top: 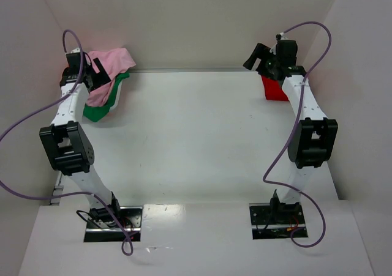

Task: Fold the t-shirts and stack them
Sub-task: Grab crumpled tshirt from bin with the left arm, then move the tshirt to the center of the board, then flatten out the tshirt

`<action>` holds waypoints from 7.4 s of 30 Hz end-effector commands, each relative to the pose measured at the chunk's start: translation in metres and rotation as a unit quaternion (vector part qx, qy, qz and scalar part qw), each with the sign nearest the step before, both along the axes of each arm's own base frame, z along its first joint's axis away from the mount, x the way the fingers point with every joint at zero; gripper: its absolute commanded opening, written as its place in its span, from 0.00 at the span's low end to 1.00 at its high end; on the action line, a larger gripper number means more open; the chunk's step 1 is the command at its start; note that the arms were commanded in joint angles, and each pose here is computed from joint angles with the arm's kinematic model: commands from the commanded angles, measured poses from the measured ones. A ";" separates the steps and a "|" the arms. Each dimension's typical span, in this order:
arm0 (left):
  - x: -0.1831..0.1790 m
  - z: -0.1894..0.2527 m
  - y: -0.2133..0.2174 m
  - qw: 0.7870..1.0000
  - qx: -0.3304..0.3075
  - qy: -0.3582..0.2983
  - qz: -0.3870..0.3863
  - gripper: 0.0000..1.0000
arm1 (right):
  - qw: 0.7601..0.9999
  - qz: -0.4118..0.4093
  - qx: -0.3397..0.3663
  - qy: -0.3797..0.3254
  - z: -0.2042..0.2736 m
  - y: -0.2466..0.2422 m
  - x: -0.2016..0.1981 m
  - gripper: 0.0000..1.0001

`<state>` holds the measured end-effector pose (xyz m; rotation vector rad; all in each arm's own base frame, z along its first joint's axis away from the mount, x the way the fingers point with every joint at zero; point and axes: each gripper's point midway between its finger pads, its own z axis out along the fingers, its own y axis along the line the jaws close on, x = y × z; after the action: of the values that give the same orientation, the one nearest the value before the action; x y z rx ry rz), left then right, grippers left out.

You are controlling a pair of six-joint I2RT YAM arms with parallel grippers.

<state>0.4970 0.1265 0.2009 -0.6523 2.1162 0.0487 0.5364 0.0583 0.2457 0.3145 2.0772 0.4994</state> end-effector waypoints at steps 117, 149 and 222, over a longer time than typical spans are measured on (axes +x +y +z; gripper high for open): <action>-0.073 0.179 -0.407 0.843 -0.100 -0.133 -0.511 0.00 | 0.945 0.295 0.066 -0.127 0.017 0.186 -0.126 0.97; -0.039 -0.018 -0.401 0.853 -0.157 -0.049 -0.496 1.00 | 0.948 0.135 -0.010 -0.287 0.247 0.112 -0.092 0.00; 0.007 -0.123 -0.513 0.713 -0.092 -0.107 -0.687 0.95 | 0.956 0.180 0.032 -0.228 0.233 0.117 -0.116 0.00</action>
<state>0.5098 -0.3670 0.0643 0.7933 1.9897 -0.9555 0.4345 0.1783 0.4337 -0.1179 1.7784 0.7615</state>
